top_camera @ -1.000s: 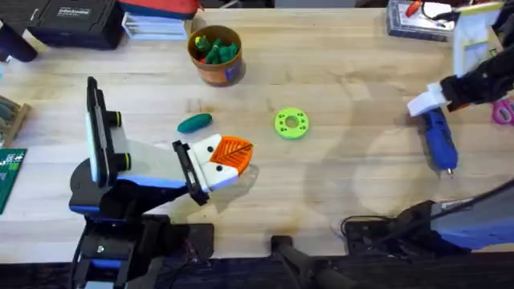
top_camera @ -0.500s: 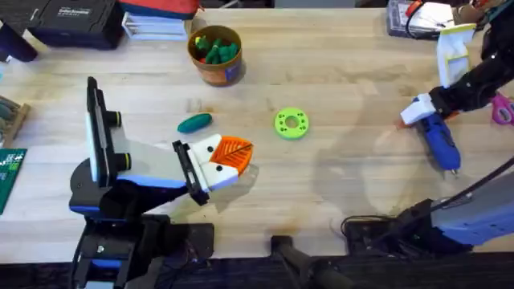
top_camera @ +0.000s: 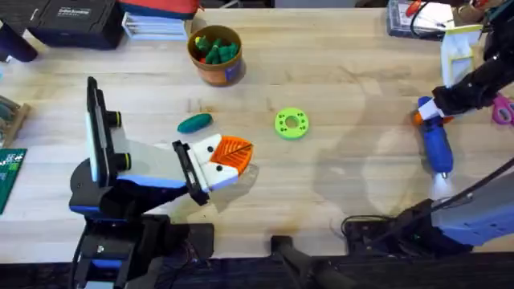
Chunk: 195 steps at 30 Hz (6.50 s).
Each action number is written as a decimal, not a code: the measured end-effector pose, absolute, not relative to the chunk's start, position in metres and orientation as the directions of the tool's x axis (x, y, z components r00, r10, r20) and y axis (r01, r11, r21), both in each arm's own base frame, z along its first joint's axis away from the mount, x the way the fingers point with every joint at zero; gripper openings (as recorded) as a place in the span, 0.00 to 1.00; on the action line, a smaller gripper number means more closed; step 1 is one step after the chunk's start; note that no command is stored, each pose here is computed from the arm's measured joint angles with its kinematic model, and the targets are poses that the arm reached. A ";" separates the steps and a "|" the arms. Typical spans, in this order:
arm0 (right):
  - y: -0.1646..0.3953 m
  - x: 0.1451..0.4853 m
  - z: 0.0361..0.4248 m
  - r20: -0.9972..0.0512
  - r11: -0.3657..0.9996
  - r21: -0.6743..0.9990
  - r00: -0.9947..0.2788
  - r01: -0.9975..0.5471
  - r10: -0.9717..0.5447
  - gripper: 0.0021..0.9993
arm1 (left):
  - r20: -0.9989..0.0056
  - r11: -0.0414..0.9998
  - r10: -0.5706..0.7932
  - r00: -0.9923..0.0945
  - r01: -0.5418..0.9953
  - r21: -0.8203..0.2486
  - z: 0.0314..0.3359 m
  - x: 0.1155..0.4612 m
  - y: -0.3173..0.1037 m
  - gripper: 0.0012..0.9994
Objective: Pick up the gripper from the table and insert it into the empty holder that is missing its gripper. Then pick up a screw, insert it into the mounting hole, and use the screwdriver to tighten it. Finally, clean up the table by picking up the vegetable and placing it into the bucket.
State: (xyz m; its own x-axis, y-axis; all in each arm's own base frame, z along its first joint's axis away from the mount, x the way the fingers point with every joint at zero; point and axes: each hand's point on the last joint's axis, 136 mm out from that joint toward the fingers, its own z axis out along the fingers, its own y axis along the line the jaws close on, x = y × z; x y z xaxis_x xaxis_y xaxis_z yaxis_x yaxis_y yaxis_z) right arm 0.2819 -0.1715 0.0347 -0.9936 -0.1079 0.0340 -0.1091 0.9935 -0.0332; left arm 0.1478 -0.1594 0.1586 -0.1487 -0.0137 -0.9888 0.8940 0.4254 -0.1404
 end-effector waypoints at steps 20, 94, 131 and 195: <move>-0.150 0.286 0.210 -0.507 0.971 -0.113 -0.852 0.212 0.127 0.03 | -0.989 0.425 -0.014 -0.149 0.894 -0.140 0.159 0.148 -0.159 0.01; 0.341 0.183 0.362 -0.985 0.285 -0.070 0.111 -0.956 0.132 0.03 | -0.989 0.425 -0.014 -0.149 0.894 -0.140 0.159 0.148 -0.159 0.01; 0.340 0.182 0.355 -0.992 0.279 -0.019 0.053 -0.960 0.114 0.03 | -0.989 0.425 -0.014 -0.149 0.894 -0.140 0.159 0.148 -0.159 0.01; 0.297 0.224 0.341 -0.991 0.434 -0.127 0.134 -0.892 -0.015 0.03 | -0.989 0.425 -0.014 -0.149 0.894 -0.141 0.159 0.148 -0.159 0.00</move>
